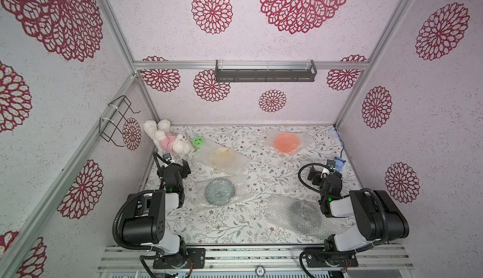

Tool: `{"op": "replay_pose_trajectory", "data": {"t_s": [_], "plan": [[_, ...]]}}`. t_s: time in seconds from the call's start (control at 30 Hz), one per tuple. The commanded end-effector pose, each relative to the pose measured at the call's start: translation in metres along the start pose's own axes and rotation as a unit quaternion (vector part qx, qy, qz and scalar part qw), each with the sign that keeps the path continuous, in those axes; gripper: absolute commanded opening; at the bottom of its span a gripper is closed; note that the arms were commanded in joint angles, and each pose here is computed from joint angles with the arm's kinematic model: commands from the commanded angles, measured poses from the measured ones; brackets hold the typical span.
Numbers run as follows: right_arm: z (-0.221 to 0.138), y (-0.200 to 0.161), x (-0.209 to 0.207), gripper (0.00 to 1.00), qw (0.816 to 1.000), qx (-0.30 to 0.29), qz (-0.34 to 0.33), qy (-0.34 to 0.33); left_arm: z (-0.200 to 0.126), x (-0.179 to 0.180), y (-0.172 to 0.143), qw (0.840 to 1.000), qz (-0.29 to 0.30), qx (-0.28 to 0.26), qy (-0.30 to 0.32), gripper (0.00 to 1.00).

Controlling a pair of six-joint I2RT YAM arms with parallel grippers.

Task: Unpack dinner plates from bubble wrap
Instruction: Move the bubble wrap to the center of the board.

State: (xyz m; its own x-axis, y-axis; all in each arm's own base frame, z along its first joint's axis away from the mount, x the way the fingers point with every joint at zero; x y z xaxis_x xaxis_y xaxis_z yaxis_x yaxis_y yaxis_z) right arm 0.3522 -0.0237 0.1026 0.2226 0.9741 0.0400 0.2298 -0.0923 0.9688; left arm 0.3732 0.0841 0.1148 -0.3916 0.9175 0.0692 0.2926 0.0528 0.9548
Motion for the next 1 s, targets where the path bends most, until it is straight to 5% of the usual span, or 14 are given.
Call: {"op": "replay_pose_trajectory", "data": {"t_s": [0.0,0.1,0.2,0.27,0.37,0.43,0.6,0.73,0.97], "plan": [[-0.002,0.023,-0.004,0.99,0.999,-0.036,0.002,-0.030,-0.004,0.017,0.028,0.998,-0.016,-0.005,0.058,0.97],[-0.007,0.057,0.001,0.99,0.998,-0.020,-0.004,-0.060,-0.019,0.024,0.070,0.994,-0.048,0.010,0.097,0.97],[-0.022,0.097,0.006,0.99,0.992,-0.050,0.105,-0.040,-0.041,0.033,0.086,0.972,-0.167,0.086,0.140,0.97],[-0.032,0.112,0.002,0.99,0.986,-0.052,0.156,-0.042,-0.053,0.023,0.087,0.964,-0.190,0.124,0.140,0.97],[-0.050,0.116,-0.020,0.99,0.961,-0.048,0.255,-0.091,-0.071,-0.034,0.084,0.960,-0.227,0.165,-0.026,0.97],[-0.052,0.111,-0.011,0.99,0.955,-0.010,0.295,-0.024,-0.092,-0.071,0.079,0.943,-0.234,0.194,-0.137,0.97],[-0.052,0.076,0.022,0.99,0.947,0.110,0.298,0.049,-0.180,-0.164,0.056,0.898,-0.149,0.249,-0.332,0.97],[-0.052,0.046,0.031,0.99,0.942,0.159,0.287,0.070,-0.252,-0.224,0.021,0.840,-0.063,0.290,-0.454,0.97],[-0.050,0.025,0.053,0.99,0.933,0.196,0.283,0.106,-0.315,-0.305,-0.023,0.745,0.038,0.342,-0.572,0.97]]}}
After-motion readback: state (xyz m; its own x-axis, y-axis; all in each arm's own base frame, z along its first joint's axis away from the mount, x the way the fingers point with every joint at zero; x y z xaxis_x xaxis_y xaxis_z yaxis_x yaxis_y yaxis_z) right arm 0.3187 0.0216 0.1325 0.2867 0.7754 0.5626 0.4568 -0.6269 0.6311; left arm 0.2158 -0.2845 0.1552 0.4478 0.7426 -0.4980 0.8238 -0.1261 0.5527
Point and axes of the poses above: each gripper's point midway between its finger pads, its own z axis out along the fingers, its own x axis along the line the jaws close on, y = z × x, the point moved 2 cm from there along -z, back along the fingers, and after that the axes turned 4 degrees about z, right-handed, at the moved point
